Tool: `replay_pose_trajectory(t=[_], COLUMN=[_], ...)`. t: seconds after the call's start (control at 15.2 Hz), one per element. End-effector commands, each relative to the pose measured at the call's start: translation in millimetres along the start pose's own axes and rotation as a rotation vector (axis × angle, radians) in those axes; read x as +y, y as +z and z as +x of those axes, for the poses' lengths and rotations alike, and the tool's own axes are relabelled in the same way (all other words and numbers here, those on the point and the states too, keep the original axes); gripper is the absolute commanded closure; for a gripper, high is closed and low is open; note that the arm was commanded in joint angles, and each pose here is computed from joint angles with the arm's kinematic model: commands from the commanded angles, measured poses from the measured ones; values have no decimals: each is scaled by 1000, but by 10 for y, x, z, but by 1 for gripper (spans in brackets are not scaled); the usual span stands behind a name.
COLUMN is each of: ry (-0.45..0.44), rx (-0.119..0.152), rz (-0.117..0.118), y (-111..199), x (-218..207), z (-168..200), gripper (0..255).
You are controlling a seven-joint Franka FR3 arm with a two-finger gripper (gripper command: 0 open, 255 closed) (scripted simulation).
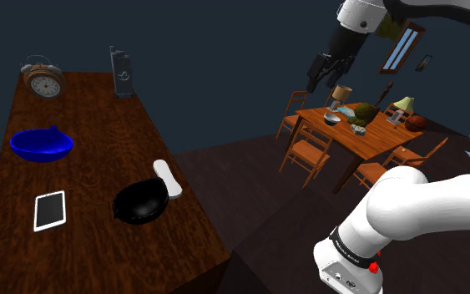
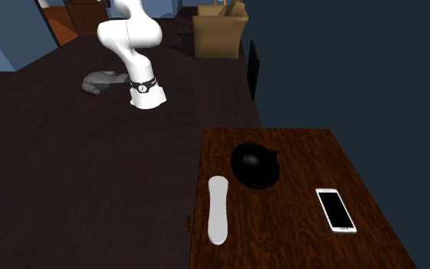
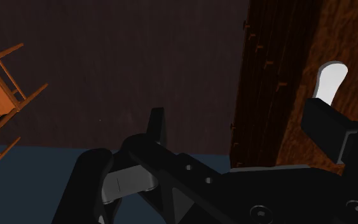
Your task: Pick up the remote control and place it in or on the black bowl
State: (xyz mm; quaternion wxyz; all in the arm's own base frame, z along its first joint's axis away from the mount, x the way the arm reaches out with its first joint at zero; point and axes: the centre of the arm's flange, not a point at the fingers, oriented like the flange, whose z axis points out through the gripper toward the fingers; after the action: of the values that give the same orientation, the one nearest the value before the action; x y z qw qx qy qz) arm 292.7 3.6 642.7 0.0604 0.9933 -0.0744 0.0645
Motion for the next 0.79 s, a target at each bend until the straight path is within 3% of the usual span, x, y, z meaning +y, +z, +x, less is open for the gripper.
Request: replay_pose_trajectory(t=[0.0,0.73], ry=[0,17], rx=[0,-1], rz=[0,16], y=[0,1060], x=[0,-841], z=[0,486], gripper=[0,0])
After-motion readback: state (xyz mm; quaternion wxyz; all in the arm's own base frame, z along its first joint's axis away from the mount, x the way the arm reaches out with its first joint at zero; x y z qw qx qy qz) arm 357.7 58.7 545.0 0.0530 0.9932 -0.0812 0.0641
